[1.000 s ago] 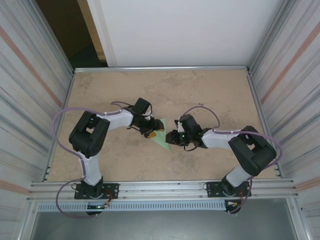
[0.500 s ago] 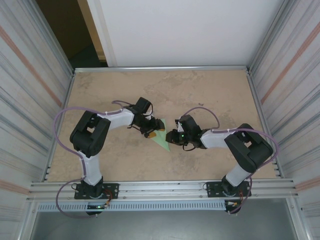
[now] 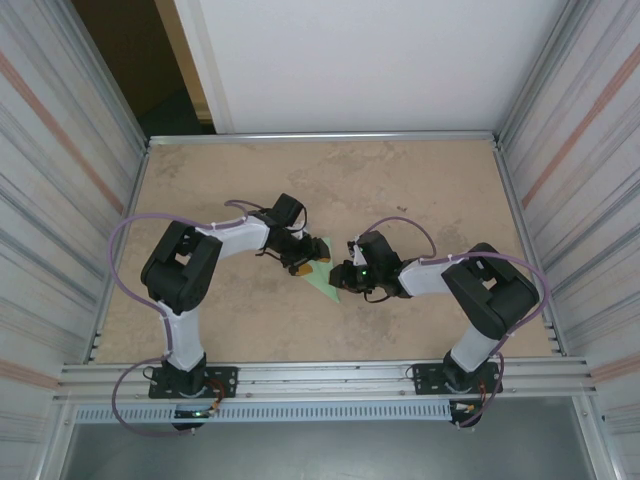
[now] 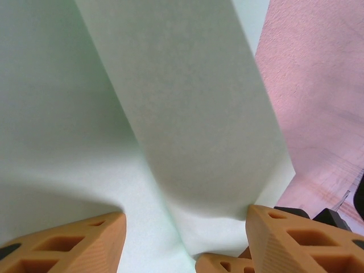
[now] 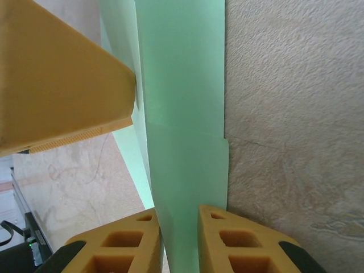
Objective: Fold a paper plane with a square sheet of paper (pick it up from the middle)
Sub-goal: Fourth fold the wing at the center of the table.
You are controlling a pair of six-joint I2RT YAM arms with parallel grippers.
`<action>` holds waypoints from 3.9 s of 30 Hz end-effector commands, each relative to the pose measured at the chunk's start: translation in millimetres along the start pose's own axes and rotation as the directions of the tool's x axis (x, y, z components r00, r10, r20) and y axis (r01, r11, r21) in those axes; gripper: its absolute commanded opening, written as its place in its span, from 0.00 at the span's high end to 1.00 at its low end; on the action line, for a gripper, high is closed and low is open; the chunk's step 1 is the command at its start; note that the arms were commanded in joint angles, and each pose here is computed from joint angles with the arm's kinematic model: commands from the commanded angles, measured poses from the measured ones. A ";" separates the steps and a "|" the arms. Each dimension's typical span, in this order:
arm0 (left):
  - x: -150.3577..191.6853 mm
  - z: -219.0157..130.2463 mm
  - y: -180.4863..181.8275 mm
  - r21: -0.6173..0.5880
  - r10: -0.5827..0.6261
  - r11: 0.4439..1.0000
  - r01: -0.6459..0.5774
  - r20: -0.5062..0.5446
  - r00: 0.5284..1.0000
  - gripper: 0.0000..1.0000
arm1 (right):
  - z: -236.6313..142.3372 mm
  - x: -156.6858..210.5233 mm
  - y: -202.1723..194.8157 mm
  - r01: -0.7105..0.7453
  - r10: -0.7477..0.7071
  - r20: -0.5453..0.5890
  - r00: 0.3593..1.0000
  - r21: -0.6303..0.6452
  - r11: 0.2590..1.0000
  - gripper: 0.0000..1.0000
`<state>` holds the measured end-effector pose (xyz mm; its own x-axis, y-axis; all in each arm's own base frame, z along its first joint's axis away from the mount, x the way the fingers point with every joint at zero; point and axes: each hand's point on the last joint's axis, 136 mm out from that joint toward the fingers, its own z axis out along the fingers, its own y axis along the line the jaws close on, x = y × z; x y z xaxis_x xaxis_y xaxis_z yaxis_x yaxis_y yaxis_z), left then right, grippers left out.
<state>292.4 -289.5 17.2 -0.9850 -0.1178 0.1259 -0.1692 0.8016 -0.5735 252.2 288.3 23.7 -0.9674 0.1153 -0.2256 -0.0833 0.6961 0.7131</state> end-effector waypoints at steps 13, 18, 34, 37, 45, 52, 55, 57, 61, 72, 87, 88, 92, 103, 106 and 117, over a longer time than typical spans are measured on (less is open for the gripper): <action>41.1 32.6 102.8 -0.344 -0.139 0.934 0.097 -0.100 0.985 0.40 | 5.9 8.7 -12.3 -0.015 0.014 -0.047 0.999 -0.029 0.999 0.85; 41.0 31.9 102.1 -0.342 -0.138 0.935 0.096 -0.101 0.985 0.40 | 8.4 9.5 -10.4 -0.016 0.013 -0.060 0.998 -0.052 0.999 0.87; 15.5 10.5 51.9 -0.172 -0.038 0.984 0.034 -0.023 0.999 0.36 | 8.3 13.4 -23.9 -0.104 0.098 -0.066 0.993 -0.087 0.991 0.94; 0.5 -5.0 19.8 -0.046 0.016 0.999 -0.014 0.034 0.999 0.34 | 8.9 14.6 -25.6 -0.111 0.106 -0.069 0.992 -0.082 0.990 0.94; -22.4 -65.6 -40.5 0.178 0.142 0.966 -0.188 0.243 0.959 0.33 | 8.9 16.5 -35.8 -0.145 0.141 -0.073 0.987 -0.054 0.988 0.94; -7.2 -55.1 -43.0 0.320 0.153 0.920 -0.226 0.237 0.959 0.51 | 10.4 17.6 -38.9 -0.158 0.154 -0.083 0.985 -0.037 0.987 0.95; -0.9 -47.2 -45.0 0.363 0.162 0.902 -0.234 0.219 0.962 0.61 | 9.7 16.5 -41.0 -0.166 0.163 -0.080 0.983 -0.030 0.986 0.95; 2.8 -39.7 -41.3 0.358 0.165 0.905 -0.230 0.202 0.965 0.67 | 9.5 15.5 -41.5 -0.170 0.167 -0.078 0.983 -0.029 0.985 0.95; 4.2 -30.6 -41.3 0.373 0.179 0.896 -0.240 0.190 0.965 0.75 | 9.6 14.7 -41.2 -0.172 0.170 -0.078 0.982 -0.028 0.985 0.95; -0.8 -13.1 -39.7 0.384 0.177 0.897 -0.221 0.147 0.973 0.80 | 9.4 15.8 -44.1 -0.179 0.177 -0.082 0.981 -0.015 0.984 0.94; -3.3 -18.3 -45.2 0.394 0.182 0.889 -0.233 0.164 0.970 0.78 | 10.5 17.1 -45.6 -0.181 0.180 -0.095 0.979 -0.002 0.983 0.93; -2.6 -21.5 -49.8 0.408 0.192 0.878 -0.248 0.174 0.966 0.77 | 10.8 17.7 -46.2 -0.181 0.180 -0.098 0.979 0.000 0.983 0.93; -0.5 -25.9 -56.1 0.422 0.207 0.867 -0.265 0.179 0.962 0.76 | 10.9 17.8 -47.7 -0.184 0.184 -0.099 0.978 0.010 0.983 0.93; -4.9 -8.6 -36.9 0.348 0.152 0.918 -0.192 0.140 0.978 0.85 | 11.5 19.0 -49.0 -0.185 0.186 -0.107 0.977 0.020 0.982 0.92; -5.2 -4.8 -31.9 0.330 0.139 0.928 -0.174 0.128 0.982 0.86 | 11.0 18.8 -48.6 -0.186 0.187 -0.108 0.976 0.021 0.982 0.90; -5.3 0.8 -27.1 0.319 0.130 0.934 -0.159 0.111 0.985 0.87 | 11.7 19.5 -46.8 -0.185 0.186 -0.119 0.975 0.020 0.982 0.86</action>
<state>301.5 -308.0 33.1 -0.9953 -0.0841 -0.0470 -0.0097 0.5727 -0.8197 255.6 289.4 20.1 -0.9861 0.1296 -0.1036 -0.0120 0.5672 0.8235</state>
